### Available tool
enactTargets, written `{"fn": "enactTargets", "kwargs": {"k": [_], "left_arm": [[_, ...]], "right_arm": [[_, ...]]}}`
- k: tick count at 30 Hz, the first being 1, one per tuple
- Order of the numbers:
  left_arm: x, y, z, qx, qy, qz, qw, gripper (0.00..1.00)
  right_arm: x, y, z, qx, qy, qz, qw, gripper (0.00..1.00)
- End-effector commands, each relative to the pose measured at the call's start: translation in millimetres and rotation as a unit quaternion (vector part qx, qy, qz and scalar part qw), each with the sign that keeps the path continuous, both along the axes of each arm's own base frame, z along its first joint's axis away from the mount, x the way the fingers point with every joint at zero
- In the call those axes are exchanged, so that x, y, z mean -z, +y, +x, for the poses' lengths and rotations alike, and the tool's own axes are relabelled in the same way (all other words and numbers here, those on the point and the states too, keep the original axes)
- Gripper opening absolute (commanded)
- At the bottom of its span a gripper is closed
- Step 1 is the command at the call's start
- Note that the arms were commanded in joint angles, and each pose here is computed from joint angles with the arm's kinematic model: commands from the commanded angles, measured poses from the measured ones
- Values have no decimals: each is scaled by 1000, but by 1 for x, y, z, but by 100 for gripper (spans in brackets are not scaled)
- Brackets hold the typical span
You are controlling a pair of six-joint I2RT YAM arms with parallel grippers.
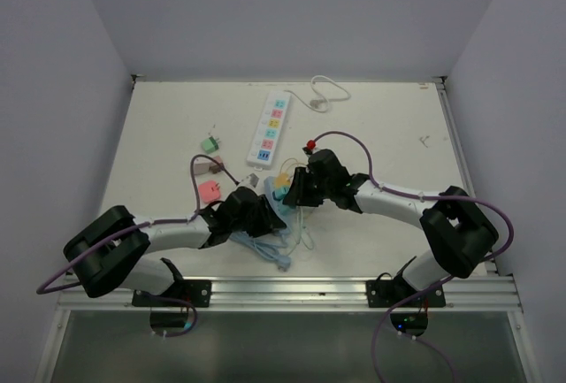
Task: Pull the plug off the socket
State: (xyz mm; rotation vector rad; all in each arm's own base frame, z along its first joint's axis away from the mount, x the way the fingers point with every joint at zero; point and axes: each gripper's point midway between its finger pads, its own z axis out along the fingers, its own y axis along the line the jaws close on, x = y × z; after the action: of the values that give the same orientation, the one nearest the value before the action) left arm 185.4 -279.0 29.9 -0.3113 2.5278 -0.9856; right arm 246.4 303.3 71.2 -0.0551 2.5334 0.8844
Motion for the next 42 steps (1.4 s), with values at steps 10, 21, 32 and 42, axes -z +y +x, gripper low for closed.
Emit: {"fn": "enactTargets", "kwargs": {"k": [10, 21, 32, 42], "left_arm": [[16, 63, 16, -62, -13, 196, 979, 0], [28, 79, 12, -74, 7, 241, 968, 0], [19, 76, 15, -74, -9, 227, 971, 0], [0, 52, 22, -21, -69, 164, 984, 0]], "right_arm": [[-43, -4, 0, 18, -14, 24, 999, 0], [-55, -17, -7, 37, -20, 31, 999, 0], [-33, -38, -12, 36, -37, 35, 998, 0], [-17, -54, -15, 38, -30, 22, 999, 37]]}}
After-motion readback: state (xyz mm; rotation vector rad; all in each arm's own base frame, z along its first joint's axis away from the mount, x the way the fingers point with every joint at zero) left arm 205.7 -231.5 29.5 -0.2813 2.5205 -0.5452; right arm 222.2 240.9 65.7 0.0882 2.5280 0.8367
